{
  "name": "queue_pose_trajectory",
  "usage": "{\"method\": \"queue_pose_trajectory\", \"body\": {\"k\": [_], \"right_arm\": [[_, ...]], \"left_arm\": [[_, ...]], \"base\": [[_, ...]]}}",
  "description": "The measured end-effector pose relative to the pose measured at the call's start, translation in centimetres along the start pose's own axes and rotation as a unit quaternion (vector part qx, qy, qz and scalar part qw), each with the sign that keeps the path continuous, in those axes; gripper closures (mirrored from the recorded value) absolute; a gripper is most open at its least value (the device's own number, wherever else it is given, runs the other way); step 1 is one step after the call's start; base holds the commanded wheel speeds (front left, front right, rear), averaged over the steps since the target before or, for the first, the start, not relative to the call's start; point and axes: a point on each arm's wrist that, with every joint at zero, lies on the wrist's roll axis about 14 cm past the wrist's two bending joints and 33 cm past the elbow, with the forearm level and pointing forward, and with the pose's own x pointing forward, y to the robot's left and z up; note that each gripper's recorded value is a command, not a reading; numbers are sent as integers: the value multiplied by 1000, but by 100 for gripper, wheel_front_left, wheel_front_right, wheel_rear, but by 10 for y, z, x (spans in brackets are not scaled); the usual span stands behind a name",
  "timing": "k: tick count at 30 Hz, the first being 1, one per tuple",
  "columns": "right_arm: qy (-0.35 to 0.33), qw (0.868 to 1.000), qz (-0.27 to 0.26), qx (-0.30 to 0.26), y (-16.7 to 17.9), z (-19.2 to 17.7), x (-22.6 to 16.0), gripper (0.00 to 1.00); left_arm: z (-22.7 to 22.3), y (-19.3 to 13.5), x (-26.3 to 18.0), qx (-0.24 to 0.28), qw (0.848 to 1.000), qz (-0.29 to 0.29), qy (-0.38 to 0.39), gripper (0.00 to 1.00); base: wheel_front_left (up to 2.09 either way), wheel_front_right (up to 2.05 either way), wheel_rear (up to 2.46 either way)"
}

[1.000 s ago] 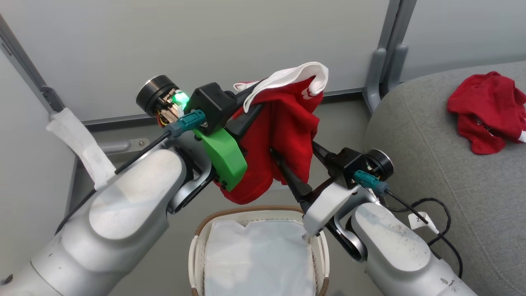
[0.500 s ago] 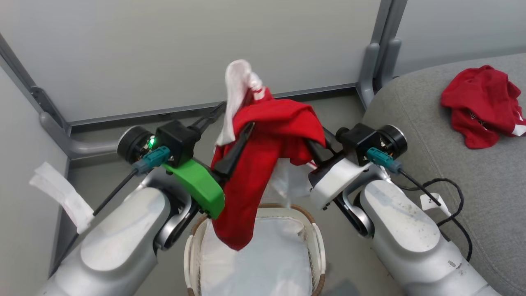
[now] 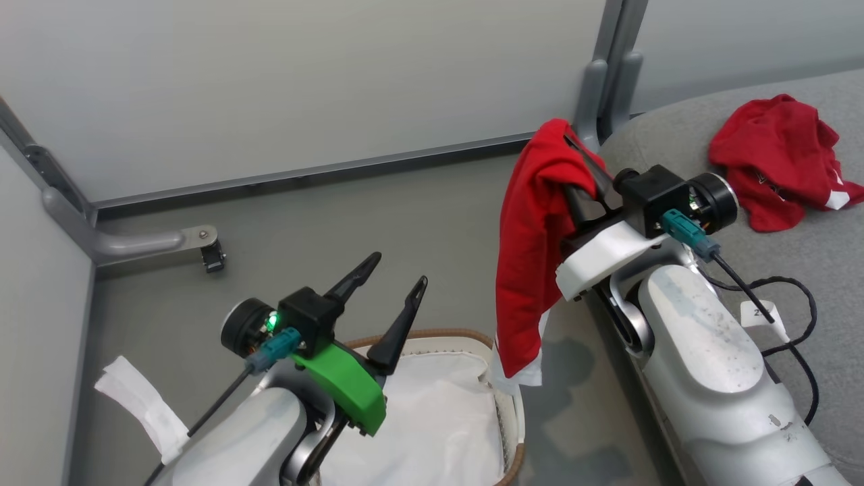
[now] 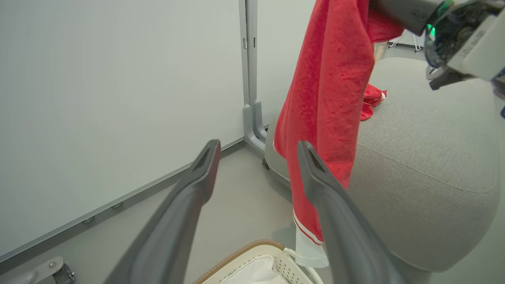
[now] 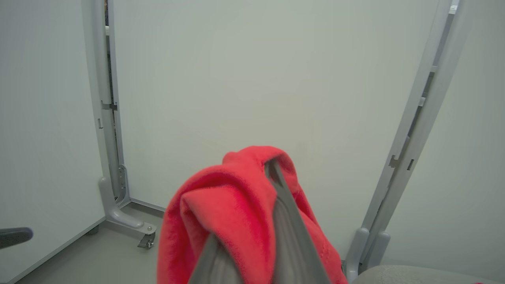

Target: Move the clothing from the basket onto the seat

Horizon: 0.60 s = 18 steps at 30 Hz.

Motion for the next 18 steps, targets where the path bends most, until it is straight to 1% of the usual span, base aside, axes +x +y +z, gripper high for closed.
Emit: {"method": "queue_pose_trajectory", "body": {"k": [2, 5, 9, 18], "right_arm": [[0, 1000, -16, -8, -12, 0, -5, 100], [-1, 999, -44, -25, -35, 3, -15, 100], [4, 996, -80, -43, -63, 4, -31, 100], [24, 984, -158, -82, -123, 6, -73, 100]], "left_arm": [[-8, -10, 2, 5, 1000, -14, 7, 0], [-18, -27, 8, -9, 999, -34, 14, 0], [-25, -46, 19, -16, 998, -62, 17, 0], [-38, -84, 53, -25, 990, -134, 22, 0]], "base": [[0, 0, 0], [0, 0, 0], [0, 0, 0], [0, 0, 0]]}}
